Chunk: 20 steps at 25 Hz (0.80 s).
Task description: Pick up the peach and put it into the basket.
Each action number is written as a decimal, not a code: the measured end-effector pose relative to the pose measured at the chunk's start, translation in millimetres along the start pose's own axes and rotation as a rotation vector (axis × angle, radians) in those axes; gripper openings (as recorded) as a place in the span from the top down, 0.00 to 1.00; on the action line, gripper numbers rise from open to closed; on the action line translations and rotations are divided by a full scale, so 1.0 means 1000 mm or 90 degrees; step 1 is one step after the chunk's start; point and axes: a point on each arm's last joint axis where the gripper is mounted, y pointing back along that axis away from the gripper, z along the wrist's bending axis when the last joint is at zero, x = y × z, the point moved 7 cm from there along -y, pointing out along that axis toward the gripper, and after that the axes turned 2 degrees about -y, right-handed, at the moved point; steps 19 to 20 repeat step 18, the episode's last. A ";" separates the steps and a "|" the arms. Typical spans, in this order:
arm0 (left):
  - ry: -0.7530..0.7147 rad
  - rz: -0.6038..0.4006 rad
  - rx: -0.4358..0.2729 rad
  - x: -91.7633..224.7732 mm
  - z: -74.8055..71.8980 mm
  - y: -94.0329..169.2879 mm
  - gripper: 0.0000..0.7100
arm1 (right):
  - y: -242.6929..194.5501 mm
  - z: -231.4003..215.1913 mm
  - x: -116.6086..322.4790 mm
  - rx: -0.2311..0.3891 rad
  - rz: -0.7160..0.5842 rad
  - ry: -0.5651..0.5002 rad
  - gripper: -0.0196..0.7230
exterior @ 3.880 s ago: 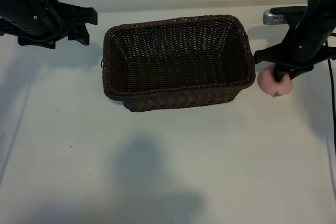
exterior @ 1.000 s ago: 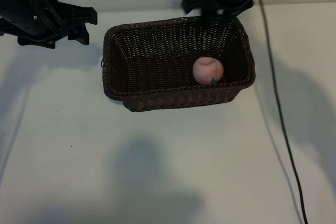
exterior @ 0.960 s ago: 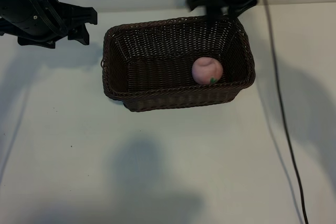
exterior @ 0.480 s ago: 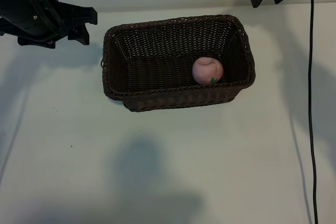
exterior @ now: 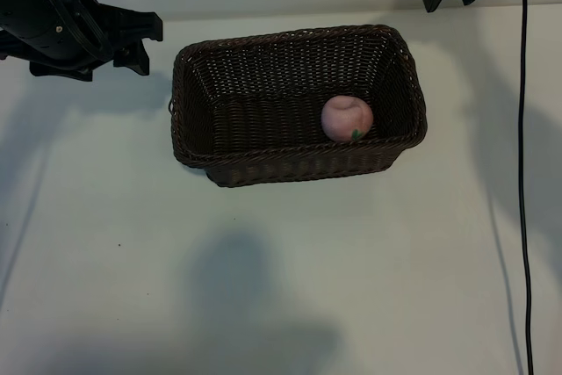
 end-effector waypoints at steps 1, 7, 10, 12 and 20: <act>0.001 0.000 0.000 0.000 0.000 0.000 0.18 | 0.000 0.000 0.000 0.001 0.000 0.000 0.36; 0.001 0.000 0.000 0.000 0.000 0.000 0.18 | 0.000 0.000 0.000 0.001 0.000 0.001 0.36; 0.001 0.000 0.000 0.000 0.000 0.000 0.18 | 0.000 0.000 0.000 0.001 0.001 0.001 0.36; 0.001 0.000 0.000 0.000 0.000 0.000 0.18 | -0.002 0.000 0.001 0.001 0.003 0.001 0.36; 0.001 0.000 0.000 0.000 0.000 0.000 0.18 | -0.008 -0.003 0.006 0.009 0.018 0.005 0.36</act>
